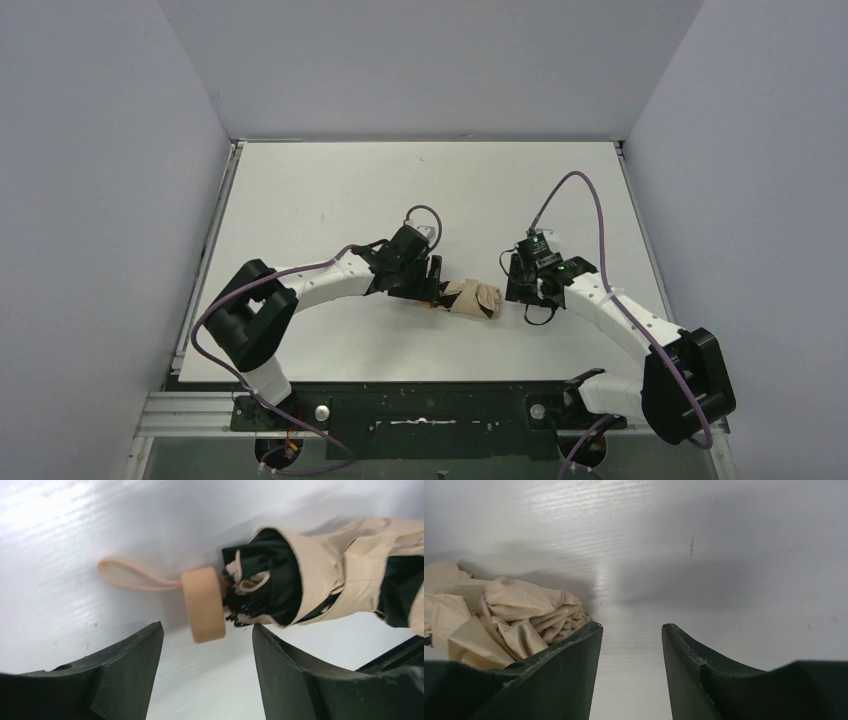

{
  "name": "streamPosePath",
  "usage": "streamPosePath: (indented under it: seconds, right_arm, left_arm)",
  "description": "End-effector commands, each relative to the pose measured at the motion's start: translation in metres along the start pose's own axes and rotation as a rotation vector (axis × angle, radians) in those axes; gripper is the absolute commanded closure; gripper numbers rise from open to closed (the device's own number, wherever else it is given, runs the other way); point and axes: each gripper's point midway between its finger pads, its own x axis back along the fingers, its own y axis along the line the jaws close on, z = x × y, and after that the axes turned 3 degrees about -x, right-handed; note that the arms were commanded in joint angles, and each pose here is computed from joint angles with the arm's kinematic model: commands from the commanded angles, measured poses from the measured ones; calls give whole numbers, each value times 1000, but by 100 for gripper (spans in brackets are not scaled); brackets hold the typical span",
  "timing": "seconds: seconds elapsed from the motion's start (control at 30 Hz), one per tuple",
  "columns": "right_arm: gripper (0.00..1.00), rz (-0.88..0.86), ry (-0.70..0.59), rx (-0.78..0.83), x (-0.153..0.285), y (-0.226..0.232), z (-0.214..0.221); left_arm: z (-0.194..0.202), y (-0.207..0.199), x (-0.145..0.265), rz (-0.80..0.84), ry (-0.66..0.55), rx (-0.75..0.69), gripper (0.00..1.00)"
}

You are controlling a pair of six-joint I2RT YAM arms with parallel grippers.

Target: Put away the umbrella

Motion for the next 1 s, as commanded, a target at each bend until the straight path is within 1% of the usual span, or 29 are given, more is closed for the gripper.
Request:
streamPosePath:
  seconds: [0.0, 0.07, 0.17, 0.4, 0.53, 0.7, 0.8, 0.87, 0.97]
  right_arm:
    - [51, -67, 62, -5, -13, 16, 11]
    - [51, -117, 82, -21, -18, 28, 13]
    - [52, -165, 90, -42, -22, 41, 11]
    - [53, -249, 60, -78, -27, 69, -9]
    - [54, -290, 25, -77, -35, 90, -34]
    - [54, -331, -18, -53, -48, 117, -70]
    - [54, -343, -28, -46, -58, 125, -90]
    - [54, -314, -37, -38, -63, 121, -100]
    - [52, -245, -66, -21, -60, 103, -109]
  left_arm:
    - [-36, -33, -3, 146, -56, -80, 38]
    - [-33, -37, -10, 165, -32, -82, 44]
    - [-28, -41, -20, 194, -3, -71, 55]
    - [-26, -42, -30, 209, 7, -45, 61]
    - [-44, -34, -27, 198, -28, -22, 62]
    - [-82, -9, -20, 166, -85, 4, 61]
    - [-102, 5, -16, 155, -99, 11, 61]
    - [-110, 14, -12, 139, -111, 11, 60]
    - [-114, 29, 2, 113, -128, 16, 52]
